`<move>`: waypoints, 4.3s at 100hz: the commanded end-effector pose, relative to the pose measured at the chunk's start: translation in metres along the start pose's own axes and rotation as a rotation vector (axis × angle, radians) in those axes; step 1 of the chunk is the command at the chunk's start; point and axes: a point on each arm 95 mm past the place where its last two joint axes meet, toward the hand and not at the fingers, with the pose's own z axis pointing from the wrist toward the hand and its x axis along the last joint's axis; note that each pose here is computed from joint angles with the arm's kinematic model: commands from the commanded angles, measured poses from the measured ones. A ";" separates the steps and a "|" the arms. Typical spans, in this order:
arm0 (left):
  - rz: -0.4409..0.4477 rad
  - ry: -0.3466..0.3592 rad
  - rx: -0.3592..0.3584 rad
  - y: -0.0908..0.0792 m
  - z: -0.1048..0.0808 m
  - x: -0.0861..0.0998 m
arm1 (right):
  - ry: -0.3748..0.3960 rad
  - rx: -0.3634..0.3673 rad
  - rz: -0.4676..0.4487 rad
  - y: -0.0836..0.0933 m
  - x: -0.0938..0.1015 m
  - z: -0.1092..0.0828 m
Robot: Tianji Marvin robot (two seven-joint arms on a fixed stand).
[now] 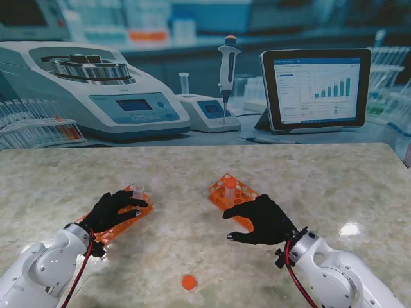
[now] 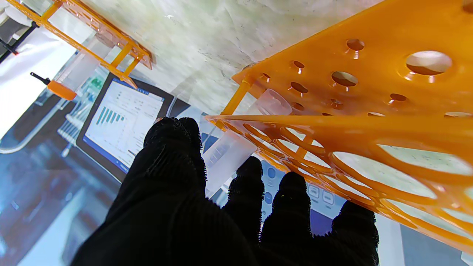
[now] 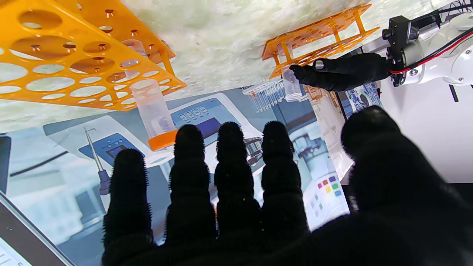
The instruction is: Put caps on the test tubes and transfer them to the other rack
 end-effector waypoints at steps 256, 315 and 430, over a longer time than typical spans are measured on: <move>0.117 -0.028 0.060 -0.020 -0.006 -0.012 | 0.009 0.022 0.019 -0.004 0.003 0.002; 0.114 -0.012 0.037 -0.017 0.006 -0.006 | 0.015 0.022 0.022 -0.005 0.003 0.001; 0.128 0.015 -0.029 -0.025 -0.005 0.002 | 0.024 0.028 0.029 -0.006 0.005 0.003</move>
